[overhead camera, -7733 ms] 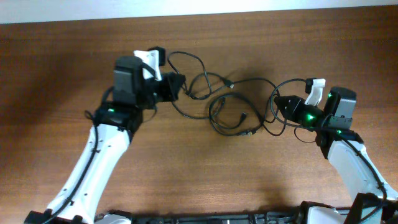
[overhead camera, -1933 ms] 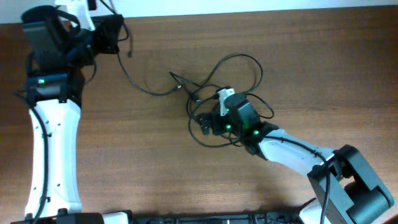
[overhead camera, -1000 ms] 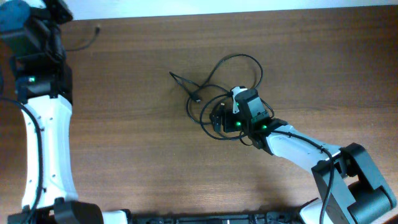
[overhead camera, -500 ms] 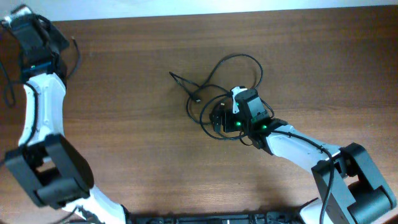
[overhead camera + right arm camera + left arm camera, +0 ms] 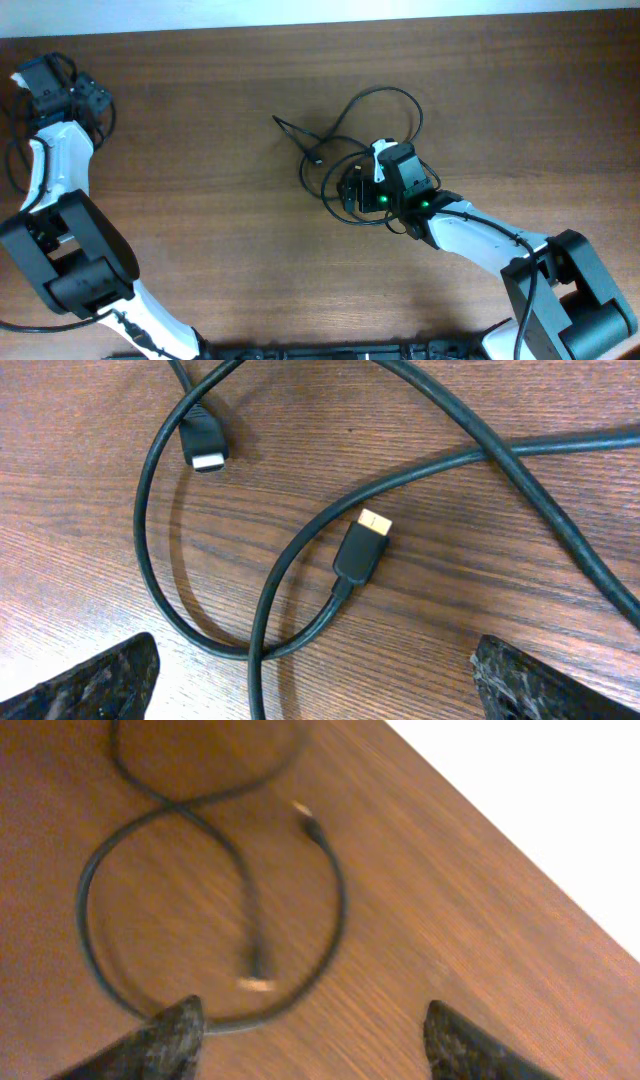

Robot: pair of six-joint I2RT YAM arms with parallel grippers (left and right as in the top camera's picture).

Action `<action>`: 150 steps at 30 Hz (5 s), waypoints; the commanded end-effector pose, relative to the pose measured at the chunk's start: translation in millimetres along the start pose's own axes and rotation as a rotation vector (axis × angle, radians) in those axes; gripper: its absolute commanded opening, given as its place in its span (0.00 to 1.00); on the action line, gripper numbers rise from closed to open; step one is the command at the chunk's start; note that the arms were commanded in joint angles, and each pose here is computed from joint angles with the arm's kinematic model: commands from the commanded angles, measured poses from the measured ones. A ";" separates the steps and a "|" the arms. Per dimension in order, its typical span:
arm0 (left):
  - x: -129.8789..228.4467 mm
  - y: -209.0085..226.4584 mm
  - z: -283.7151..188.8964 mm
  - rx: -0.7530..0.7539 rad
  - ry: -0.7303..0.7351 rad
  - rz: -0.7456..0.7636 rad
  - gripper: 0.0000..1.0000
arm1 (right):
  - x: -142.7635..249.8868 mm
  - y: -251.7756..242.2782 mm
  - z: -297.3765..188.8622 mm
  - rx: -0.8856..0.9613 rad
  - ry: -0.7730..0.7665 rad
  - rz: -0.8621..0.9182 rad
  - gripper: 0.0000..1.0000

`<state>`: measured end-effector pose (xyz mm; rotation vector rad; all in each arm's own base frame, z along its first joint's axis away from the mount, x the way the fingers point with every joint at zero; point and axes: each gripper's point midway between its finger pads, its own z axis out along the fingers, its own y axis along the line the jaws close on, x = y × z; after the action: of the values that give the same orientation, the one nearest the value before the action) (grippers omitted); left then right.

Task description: Untangle cables

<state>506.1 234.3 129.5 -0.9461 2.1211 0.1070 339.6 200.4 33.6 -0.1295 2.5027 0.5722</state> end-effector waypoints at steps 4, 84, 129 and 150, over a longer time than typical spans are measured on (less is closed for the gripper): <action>36.6 -68.0 -15.7 0.397 0.206 -0.013 0.63 | -1.1 -2.3 0.5 0.010 -0.004 0.010 0.99; 251.4 -285.4 -341.8 0.894 0.311 0.898 0.99 | -71.1 -37.9 -186.9 -0.491 -0.202 0.317 0.99; 447.6 -341.1 -304.8 0.749 1.218 0.176 0.68 | -34.3 -81.7 -164.2 -0.204 -0.101 0.442 0.99; 394.5 -356.9 -300.9 0.945 1.076 0.281 0.00 | -18.6 -83.2 -162.0 -0.179 -0.046 0.438 0.99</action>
<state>365.8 -375.3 80.5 -0.3067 2.9130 -1.3729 289.8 58.2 135.5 0.3780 2.4370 0.9812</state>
